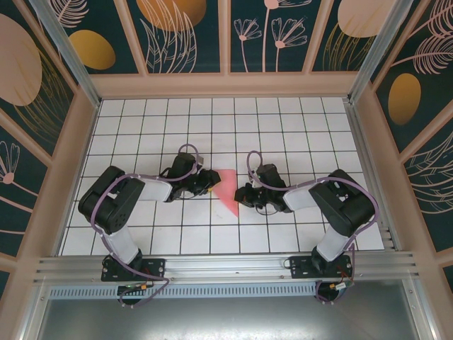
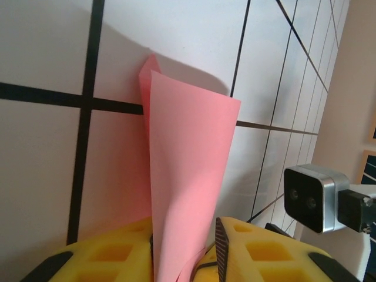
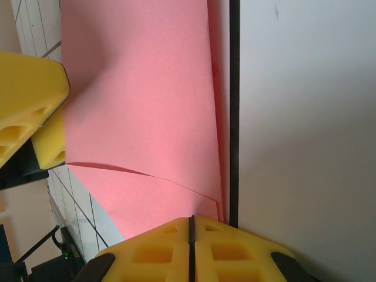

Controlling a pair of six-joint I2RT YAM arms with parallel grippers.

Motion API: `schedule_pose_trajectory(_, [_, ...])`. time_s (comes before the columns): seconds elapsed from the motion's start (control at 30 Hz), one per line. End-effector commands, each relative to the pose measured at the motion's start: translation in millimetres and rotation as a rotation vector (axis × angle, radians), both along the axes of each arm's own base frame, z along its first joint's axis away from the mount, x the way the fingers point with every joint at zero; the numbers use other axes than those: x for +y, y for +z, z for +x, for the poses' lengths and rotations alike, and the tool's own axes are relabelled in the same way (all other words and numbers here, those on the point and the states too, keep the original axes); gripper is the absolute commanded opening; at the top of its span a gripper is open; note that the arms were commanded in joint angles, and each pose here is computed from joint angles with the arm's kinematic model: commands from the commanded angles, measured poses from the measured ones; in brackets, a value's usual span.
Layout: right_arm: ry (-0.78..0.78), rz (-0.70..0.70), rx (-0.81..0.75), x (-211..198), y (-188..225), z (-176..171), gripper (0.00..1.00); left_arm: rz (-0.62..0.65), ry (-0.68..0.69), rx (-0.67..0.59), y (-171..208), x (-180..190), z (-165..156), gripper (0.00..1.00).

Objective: Fold a paper plane with a square sheet of paper (pick it up from the middle)
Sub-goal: Fold the wing for the fifth time at the center of the table.

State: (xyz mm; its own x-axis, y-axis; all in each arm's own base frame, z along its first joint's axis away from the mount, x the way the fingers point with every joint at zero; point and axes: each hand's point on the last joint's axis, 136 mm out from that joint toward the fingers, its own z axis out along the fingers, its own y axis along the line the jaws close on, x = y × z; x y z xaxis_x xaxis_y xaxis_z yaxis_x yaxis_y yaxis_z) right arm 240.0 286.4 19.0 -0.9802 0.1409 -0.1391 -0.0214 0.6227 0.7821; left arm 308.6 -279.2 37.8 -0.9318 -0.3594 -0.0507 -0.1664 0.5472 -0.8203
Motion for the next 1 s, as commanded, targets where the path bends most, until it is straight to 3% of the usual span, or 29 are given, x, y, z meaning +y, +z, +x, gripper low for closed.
schedule_pose_trajectory(0.0, [-0.032,-0.108,0.051,-18,-29,-3,0.11,0.006,-0.016,-0.016,3,-1,4,0.27])
schedule_pose_trajectory(0.27, [-0.038,-0.063,-0.01,-10,0,8,0.16,-0.034,-0.003,-0.018,12,-2,3,0.01])
schedule_pose_trajectory(0.6, [-0.124,-0.191,-0.323,-29,63,19,0.32,-0.096,0.055,-0.029,33,-1,6,0.01])
schedule_pose_trajectory(0.67, [-0.11,-0.218,-0.446,-24,73,13,0.41,-0.097,0.055,-0.026,33,-1,5,0.01])
schedule_pose_trajectory(0.77, [-0.031,-0.289,-0.642,-5,83,-1,0.43,-0.098,0.057,-0.029,35,-1,5,0.01])
schedule_pose_trajectory(0.97, [0.066,-0.544,-0.876,17,73,-12,0.43,-0.095,0.058,-0.027,35,-1,5,0.01])
